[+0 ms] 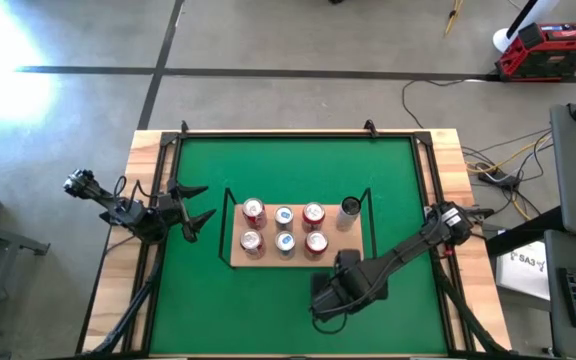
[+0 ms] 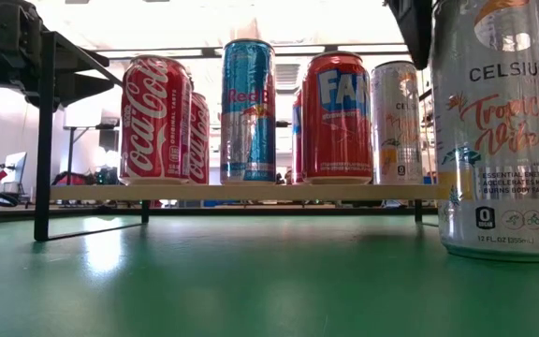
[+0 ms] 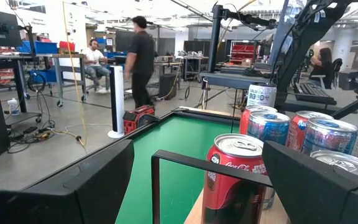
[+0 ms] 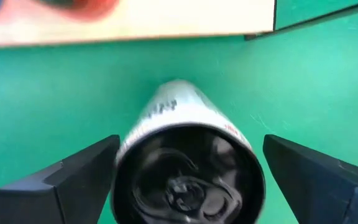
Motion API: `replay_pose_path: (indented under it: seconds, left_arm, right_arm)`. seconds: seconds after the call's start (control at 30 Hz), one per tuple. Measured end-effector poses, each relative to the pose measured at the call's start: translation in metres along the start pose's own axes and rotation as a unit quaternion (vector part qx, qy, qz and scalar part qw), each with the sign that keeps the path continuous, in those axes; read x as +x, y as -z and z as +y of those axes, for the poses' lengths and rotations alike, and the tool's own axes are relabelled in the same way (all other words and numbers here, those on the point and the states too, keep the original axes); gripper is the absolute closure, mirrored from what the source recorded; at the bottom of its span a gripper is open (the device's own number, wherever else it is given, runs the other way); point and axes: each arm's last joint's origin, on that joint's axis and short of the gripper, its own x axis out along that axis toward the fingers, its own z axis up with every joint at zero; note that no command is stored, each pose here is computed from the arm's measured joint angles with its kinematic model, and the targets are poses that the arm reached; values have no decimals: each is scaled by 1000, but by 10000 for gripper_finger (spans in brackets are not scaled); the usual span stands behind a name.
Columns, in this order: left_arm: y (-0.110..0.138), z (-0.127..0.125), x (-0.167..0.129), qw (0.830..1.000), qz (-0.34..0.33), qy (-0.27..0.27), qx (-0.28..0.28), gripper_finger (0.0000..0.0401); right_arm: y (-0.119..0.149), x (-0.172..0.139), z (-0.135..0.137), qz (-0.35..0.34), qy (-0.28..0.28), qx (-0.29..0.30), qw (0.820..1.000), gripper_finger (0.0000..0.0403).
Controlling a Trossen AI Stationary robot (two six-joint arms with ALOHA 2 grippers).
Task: Place canned beverage on shelf
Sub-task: Put the white soda can on the shelf
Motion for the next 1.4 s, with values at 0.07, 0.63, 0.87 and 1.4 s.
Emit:
replay_pose_path:
  seconds: [0.07, 0.63, 0.87, 1.4]
  left_arm:
    - [0, 0, 0, 1000, 0, 0, 0, 61]
    - [0, 0, 0, 1000, 0, 0, 0, 61]
    - [0, 0, 0, 1000, 0, 0, 0, 61]
    - [0, 0, 0, 1000, 0, 0, 0, 61]
  right_arm:
    - [-1, 0, 0, -9, -6, 14, 1000, 26]
    - [2, -5, 3, 25, -19, 27, 999, 156]
    - [-5, -31, -5, 27, -24, 26, 999, 155]
    - [-51, -64, -12, -13, -56, -25, 998, 146]
